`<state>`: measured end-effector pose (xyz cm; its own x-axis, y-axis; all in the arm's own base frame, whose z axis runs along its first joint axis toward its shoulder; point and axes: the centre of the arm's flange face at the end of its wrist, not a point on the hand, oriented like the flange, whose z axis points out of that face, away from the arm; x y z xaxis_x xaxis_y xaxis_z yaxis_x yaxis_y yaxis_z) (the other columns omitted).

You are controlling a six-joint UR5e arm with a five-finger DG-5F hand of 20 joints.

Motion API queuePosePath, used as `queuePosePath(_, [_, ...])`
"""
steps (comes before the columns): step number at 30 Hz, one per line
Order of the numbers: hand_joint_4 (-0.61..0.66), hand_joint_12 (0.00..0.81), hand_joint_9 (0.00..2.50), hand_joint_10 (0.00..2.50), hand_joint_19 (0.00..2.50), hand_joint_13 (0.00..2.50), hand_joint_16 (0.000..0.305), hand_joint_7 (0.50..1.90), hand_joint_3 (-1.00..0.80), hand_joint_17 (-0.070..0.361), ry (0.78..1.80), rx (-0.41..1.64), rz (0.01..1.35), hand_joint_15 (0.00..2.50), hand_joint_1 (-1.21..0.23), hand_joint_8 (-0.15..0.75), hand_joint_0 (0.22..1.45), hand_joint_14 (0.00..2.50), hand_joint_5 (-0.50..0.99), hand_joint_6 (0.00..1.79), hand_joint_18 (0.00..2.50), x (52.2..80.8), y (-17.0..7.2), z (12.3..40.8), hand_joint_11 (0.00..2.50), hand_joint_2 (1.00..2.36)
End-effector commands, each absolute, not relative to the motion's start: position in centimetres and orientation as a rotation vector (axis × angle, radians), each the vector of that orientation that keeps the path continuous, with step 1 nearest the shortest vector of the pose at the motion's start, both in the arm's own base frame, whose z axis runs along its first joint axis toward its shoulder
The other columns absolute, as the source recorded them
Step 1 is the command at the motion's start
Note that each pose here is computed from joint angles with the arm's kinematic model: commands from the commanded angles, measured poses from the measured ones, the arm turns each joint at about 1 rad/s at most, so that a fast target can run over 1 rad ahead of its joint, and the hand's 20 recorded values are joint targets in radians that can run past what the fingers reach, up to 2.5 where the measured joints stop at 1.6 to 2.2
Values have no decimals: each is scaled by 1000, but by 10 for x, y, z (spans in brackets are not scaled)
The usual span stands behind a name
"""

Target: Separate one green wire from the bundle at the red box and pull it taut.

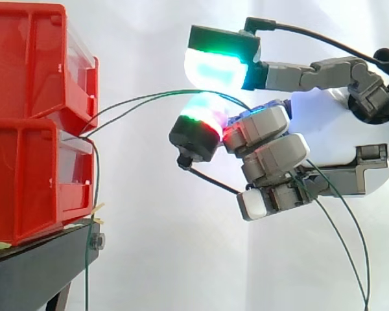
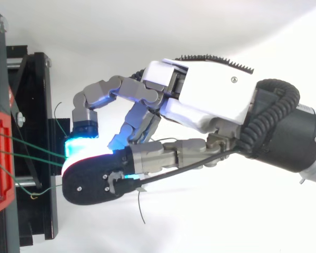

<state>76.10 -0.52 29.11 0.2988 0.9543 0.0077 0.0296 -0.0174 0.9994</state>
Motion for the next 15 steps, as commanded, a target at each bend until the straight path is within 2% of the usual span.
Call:
queuePosePath(1, [168,313,1293,7,698,1359,61,1290,-210,137,996,1370,972,1393,-727,286,640,23,-203,796,935,761,-6,291,1850,1022])
queuePosePath(9, [169,311,1254,6,689,1344,60,1230,-296,135,1006,1364,963,1393,-776,275,677,24,-210,800,922,761,-6,291,1826,1017])
queuePosePath(15, [173,310,1207,7,665,1328,59,1216,-382,133,1061,1382,937,1372,-823,276,723,25,-219,812,910,756,-5,287,1782,1010])
